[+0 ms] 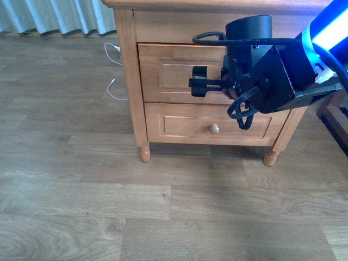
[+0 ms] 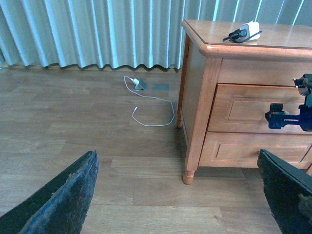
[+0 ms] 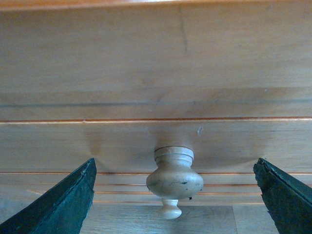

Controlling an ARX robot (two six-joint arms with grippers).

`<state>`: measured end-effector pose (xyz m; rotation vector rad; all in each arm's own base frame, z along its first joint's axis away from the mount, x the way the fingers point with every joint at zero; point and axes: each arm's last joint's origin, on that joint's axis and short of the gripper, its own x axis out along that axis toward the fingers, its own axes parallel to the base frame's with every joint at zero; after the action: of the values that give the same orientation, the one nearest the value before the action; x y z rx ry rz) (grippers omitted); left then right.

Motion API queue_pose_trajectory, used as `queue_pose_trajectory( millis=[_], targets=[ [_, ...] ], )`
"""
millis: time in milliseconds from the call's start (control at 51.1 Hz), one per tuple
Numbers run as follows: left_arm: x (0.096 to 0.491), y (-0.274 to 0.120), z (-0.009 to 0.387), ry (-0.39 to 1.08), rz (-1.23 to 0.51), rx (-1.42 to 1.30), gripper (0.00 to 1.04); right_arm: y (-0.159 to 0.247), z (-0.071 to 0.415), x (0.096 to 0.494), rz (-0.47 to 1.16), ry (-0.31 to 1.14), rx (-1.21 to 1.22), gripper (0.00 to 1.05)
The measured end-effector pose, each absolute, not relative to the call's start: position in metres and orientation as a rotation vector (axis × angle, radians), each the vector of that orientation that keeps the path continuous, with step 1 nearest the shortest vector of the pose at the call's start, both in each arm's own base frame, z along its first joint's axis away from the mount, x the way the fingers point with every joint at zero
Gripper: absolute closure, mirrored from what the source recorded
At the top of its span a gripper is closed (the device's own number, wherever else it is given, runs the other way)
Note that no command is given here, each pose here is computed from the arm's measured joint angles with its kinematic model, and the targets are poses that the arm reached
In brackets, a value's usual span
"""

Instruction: Put charger into drawer

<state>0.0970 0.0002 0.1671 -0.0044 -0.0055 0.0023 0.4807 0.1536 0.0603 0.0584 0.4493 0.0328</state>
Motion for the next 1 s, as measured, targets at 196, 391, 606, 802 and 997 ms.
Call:
queue_pose_trajectory(
  millis=[196, 391, 606, 802, 997],
  targets=[
    [0.097, 0.0002, 0.1671, -0.006, 0.002, -0.004, 0.06, 0.1537, 0.0604, 0.4809, 0.033, 0.445, 0.059, 0.12],
    [0.097, 0.0002, 0.1671, -0.006, 0.002, -0.004, 0.06, 0.1536, 0.0611, 0.4813, 0.028, 0.435, 0.058, 0.42],
    [0.097, 0.0002, 0.1671, -0.006, 0.002, -0.004, 0.06, 0.1537, 0.0612, 0.4813, 0.03, 0.433, 0.057, 0.74],
    [0.097, 0.0002, 0.1671, -0.006, 0.002, -0.004, 0.06, 0.1539, 0.0609, 0.481, 0.031, 0.434, 0.051, 0.8],
    [0.097, 0.0002, 0.1671, -0.006, 0.002, -0.004, 0.06, 0.1526, 0.0596, 0.476, 0.034, 0.439, 0.053, 0.8]
  ],
)
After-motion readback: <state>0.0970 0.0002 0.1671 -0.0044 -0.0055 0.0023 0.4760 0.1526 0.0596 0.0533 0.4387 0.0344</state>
